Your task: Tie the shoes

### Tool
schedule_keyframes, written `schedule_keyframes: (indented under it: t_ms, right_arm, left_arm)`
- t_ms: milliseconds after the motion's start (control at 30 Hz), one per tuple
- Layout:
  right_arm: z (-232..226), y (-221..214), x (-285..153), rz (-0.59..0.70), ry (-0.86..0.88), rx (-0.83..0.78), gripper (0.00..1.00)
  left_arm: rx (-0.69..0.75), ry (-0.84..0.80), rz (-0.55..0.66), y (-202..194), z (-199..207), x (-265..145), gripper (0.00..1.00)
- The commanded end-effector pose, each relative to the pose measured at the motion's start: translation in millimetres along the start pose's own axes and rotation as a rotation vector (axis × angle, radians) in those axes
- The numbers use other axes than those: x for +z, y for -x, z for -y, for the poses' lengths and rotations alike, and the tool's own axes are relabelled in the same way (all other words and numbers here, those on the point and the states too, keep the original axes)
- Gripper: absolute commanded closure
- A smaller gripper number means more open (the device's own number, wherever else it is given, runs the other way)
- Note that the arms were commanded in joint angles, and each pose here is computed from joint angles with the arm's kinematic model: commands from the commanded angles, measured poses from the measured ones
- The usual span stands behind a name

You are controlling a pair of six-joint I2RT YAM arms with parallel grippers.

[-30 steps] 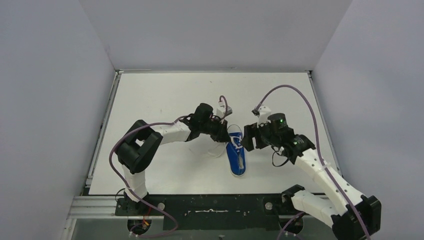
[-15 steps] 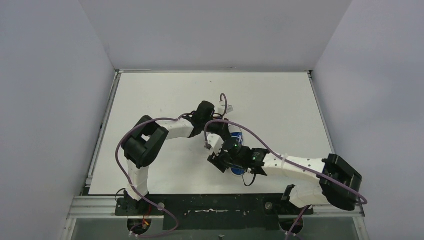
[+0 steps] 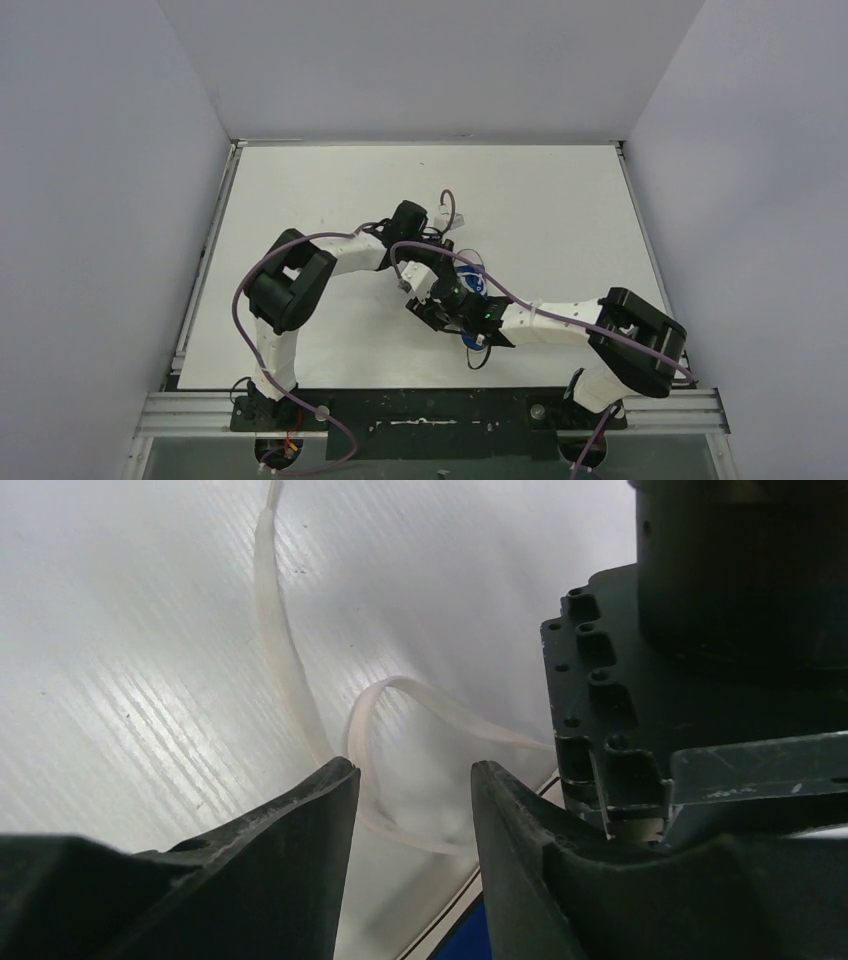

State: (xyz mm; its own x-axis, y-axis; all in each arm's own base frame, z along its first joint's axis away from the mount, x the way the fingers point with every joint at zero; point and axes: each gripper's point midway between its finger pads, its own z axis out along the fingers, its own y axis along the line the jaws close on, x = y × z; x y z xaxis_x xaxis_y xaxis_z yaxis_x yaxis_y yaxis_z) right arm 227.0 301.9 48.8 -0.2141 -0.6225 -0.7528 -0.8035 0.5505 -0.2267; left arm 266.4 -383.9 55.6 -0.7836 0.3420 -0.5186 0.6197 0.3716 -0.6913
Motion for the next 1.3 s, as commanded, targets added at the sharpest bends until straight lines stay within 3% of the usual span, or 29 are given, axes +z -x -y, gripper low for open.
schedule_keyframes:
  t_ms: [0,400,500,633,767,900,1100,1267]
  right_arm:
    - [6.0,31.5,10.2,0.106,-0.037,-0.030,0.54]
    - [-5.2,9.4,40.1,0.059,-0.013,-0.052,0.51]
    - [-3.9,8.0,42.9,0.053,-0.022,-0.056,0.66]
    - [-15.6,22.0,30.6,0.092,0.071,-0.061,1.00]
    - [-31.1,44.1,0.6,0.157,0.206,-0.023,1.00]
    - [-41.0,65.6,-39.1,0.154,0.328,0.175,1.00]
    - [-28.0,37.2,-106.5,-0.179,0.250,0.631,1.00]
    - [-4.5,-6.4,-179.6,-0.491,0.088,0.815,1.00]
  left_arm:
    - [0.050,-0.060,-0.022,7.2,7.1,-5.7,1.00]
    - [0.025,-0.133,-0.043,2.3,5.0,-4.1,1.00]
    - [0.018,-0.131,-0.043,2.7,4.4,-3.6,1.00]
    - [0.029,-0.072,-0.023,4.8,-1.3,-10.7,1.00]
    - [0.025,-0.047,-0.003,9.1,-1.7,-20.3,1.00]
    - [-0.005,-0.047,0.027,16.5,6.4,-25.7,1.00]
    - [-0.031,-0.050,0.113,34.6,22.5,-25.6,1.00]
    - [-0.085,-0.025,0.116,38.6,28.8,-10.8,1.00]
